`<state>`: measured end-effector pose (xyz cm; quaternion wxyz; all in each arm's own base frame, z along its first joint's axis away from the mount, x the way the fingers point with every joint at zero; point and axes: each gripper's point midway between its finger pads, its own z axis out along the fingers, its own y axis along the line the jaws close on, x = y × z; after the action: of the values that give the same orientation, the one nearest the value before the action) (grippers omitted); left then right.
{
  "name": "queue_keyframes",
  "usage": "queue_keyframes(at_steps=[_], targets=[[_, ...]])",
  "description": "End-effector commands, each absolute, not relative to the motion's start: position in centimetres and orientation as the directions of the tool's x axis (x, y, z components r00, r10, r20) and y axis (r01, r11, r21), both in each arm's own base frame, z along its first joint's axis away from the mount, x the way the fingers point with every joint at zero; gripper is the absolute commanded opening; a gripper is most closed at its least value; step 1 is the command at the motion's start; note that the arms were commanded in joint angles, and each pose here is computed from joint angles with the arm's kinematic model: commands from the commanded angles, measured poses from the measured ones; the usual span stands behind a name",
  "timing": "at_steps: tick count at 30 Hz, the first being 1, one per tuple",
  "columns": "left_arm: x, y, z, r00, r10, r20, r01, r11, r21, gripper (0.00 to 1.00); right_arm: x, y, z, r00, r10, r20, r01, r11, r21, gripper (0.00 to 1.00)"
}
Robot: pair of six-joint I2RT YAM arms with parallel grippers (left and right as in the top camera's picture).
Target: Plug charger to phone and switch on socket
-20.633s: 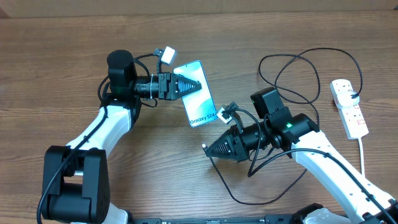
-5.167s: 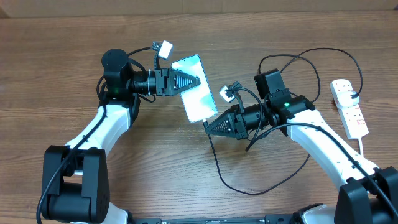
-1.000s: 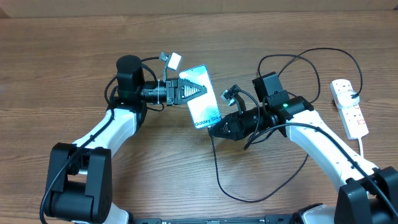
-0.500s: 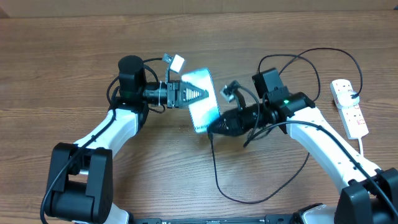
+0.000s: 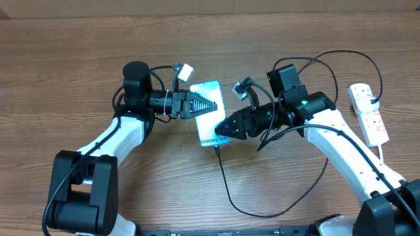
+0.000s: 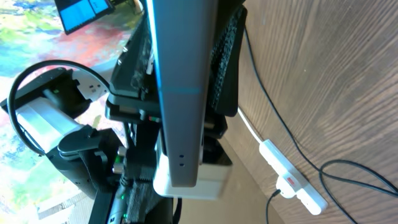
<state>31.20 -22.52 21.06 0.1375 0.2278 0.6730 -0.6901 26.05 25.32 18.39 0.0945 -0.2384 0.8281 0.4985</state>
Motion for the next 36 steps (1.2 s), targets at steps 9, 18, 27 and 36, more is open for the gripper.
queue_keyframes(at_steps=[9,18,27,36], targets=[[32.7,-22.1,21.0,-0.827,0.054,-0.56,0.561,-0.002,-0.828,0.04,23.4,24.2,18.0,-0.85,-0.385,-0.36,-0.501,0.379,0.778,0.66],[32.7,-22.1,21.0,-0.827,0.054,-0.559,0.56,-0.002,-0.829,0.04,21.5,23.5,16.4,-0.819,-0.447,-0.359,-0.531,0.353,0.77,0.76],[32.7,-22.1,21.0,-0.828,0.054,-0.558,0.559,-0.002,-0.829,0.04,21.2,23.9,15.6,-0.816,-0.436,-0.38,-0.533,0.311,0.787,0.67],[32.7,-22.1,21.0,-0.832,0.054,-0.553,0.553,-0.002,-0.833,0.04,21.5,23.9,15.4,-0.831,-0.422,-0.363,-0.515,0.335,0.789,0.82]])
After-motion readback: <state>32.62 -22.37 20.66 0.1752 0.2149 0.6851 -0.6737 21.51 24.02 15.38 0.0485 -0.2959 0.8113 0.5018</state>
